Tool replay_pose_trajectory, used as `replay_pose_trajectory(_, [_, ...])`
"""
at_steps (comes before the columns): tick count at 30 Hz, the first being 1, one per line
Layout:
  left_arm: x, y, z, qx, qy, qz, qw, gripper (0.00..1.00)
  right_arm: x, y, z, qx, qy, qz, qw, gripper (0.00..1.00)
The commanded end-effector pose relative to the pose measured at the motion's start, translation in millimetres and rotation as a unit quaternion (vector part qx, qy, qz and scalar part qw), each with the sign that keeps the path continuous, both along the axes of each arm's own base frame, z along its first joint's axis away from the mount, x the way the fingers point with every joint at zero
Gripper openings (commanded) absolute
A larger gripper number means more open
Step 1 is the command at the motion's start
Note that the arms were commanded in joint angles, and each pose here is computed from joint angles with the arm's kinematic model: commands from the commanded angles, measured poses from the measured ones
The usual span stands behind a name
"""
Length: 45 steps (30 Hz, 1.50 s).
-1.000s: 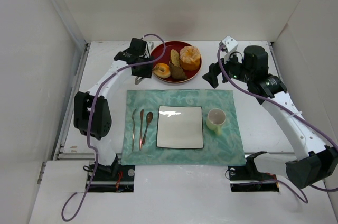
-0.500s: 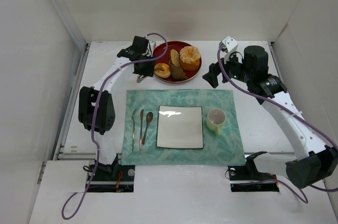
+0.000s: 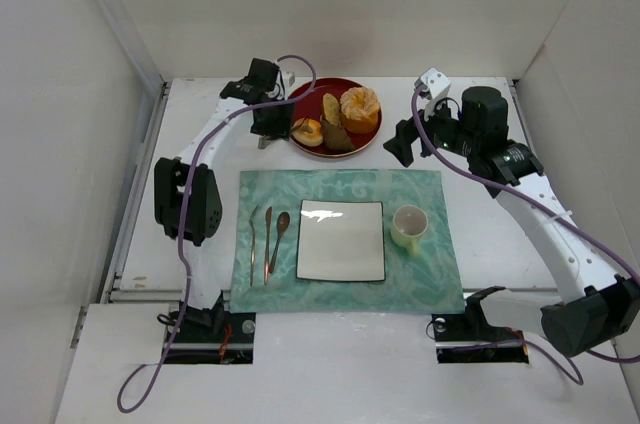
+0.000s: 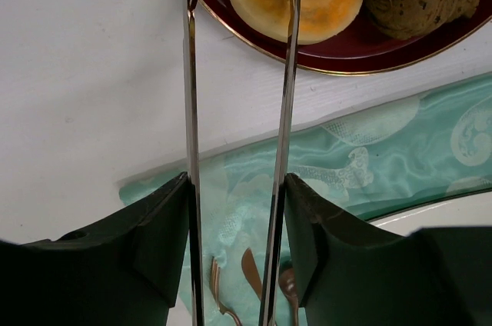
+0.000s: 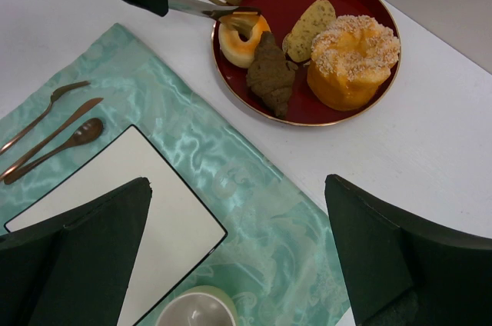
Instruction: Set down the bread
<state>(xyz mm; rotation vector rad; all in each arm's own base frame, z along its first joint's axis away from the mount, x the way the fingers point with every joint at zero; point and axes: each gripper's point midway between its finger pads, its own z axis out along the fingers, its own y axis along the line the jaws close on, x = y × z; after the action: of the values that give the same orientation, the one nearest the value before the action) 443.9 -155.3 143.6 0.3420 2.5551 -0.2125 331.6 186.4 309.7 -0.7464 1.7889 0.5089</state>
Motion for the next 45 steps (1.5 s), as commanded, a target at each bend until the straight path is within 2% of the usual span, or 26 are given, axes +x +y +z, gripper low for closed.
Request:
replay_pose_trajectory(1, [0, -4, 21, -0.015, -0.009, -0.015, 1.0, 0.45, 0, 1, 12, 0.009, -0.023, 0.001, 1.0, 1.0])
replay_pose_trajectory(7, [-3, -9, 29, -0.027, -0.006, -0.024, 0.999, 0.45, 0, 1, 12, 0.009, -0.023, 0.001, 1.0, 1.0])
replay_pose_trajectory(13, [-9, -11, 17, -0.028, 0.024, -0.029, 0.999, 0.45, -2, 0, 11, 0.009, -0.023, 0.001, 1.0, 1.0])
replay_pose_trajectory(28, [-7, 9, 14, -0.033, 0.03, -0.009, 0.999, 0.42, -3, 0, 16, 0.012, -0.032, 0.001, 0.999, 1.0])
replay_pose_trajectory(45, [-10, 1, 7, -0.052, 0.044, -0.021, 0.997, 0.41, -4, -2, 19, 0.012, -0.037, -0.003, 0.999, 1.0])
